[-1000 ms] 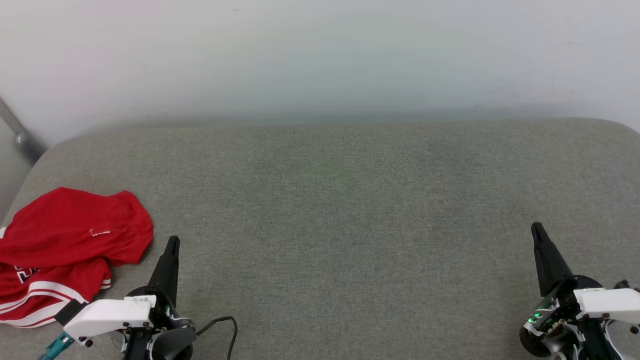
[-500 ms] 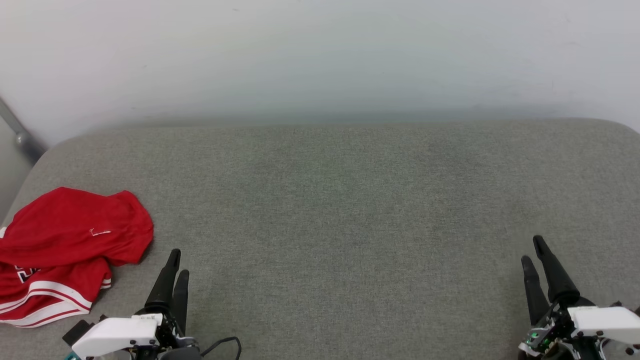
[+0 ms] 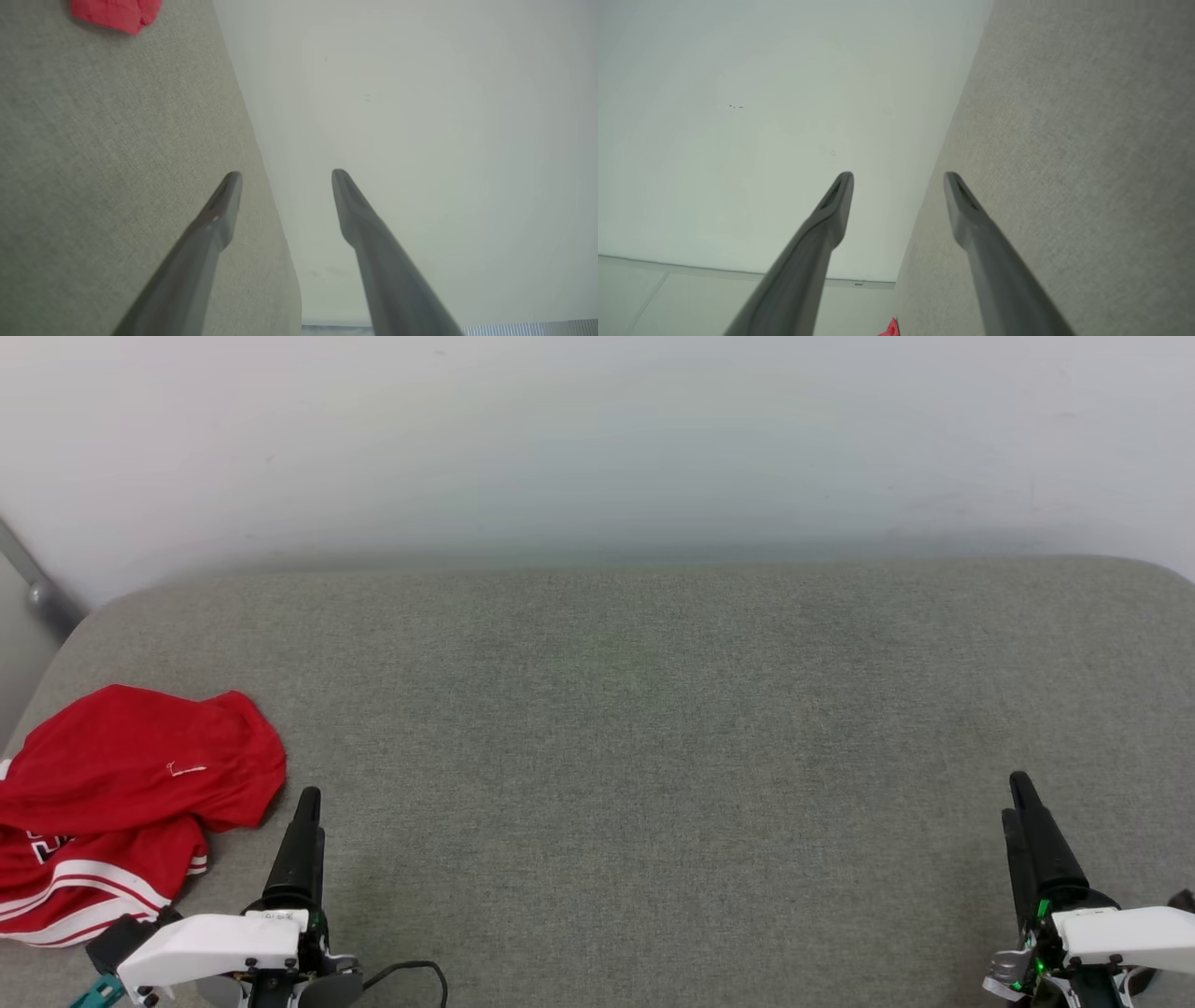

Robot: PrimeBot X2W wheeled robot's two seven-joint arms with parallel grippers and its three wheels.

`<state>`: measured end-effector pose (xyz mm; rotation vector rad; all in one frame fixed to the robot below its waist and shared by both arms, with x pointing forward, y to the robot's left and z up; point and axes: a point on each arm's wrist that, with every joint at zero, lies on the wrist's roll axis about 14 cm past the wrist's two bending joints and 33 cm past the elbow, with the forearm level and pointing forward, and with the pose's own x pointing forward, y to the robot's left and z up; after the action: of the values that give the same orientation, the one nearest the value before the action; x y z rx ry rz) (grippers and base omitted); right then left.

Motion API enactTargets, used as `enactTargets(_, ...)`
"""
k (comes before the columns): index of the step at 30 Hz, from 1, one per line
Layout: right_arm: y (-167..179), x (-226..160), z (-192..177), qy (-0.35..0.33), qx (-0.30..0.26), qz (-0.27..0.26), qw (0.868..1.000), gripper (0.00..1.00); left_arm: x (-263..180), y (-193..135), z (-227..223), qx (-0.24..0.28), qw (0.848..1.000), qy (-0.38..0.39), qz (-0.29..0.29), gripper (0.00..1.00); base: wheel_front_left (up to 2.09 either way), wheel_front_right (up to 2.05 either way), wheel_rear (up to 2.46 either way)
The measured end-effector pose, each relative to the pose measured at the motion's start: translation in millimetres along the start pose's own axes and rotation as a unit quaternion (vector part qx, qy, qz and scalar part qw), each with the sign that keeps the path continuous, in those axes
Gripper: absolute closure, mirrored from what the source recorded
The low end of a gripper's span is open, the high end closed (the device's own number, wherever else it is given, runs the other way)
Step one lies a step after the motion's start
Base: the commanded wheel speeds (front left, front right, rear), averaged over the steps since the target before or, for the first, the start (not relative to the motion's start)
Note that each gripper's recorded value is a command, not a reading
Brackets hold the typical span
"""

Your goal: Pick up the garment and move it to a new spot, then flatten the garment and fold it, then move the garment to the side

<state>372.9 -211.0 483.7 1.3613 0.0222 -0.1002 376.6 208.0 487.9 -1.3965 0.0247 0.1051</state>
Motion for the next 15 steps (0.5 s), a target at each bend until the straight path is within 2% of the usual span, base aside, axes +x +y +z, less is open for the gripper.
enactTargets(1, 0.0, 0.0, 0.0, 0.000, 0.000, 0.000, 1.000, 0.00, 0.0, 0.0, 0.0, 0.000, 1.000, 0.000, 0.000, 0.00, 0.00, 0.00, 0.00)
enactTargets(7, 10.8, -0.4, 0.3, -0.004, -0.086, 0.016, 0.996, 0.00, -0.2, -5.7, -1.3, 0.083, 0.997, -0.004, 0.005, 0.00, 0.00, 0.00, 0.00)
enactTargets(15, 20.1, -3.3, -5.3, -0.002, -0.185, 0.033, 0.982, 0.00, -1.0, -8.1, -9.0, 0.177, 0.984, -0.002, 0.010, 0.00, 0.00, 0.00, 0.00)
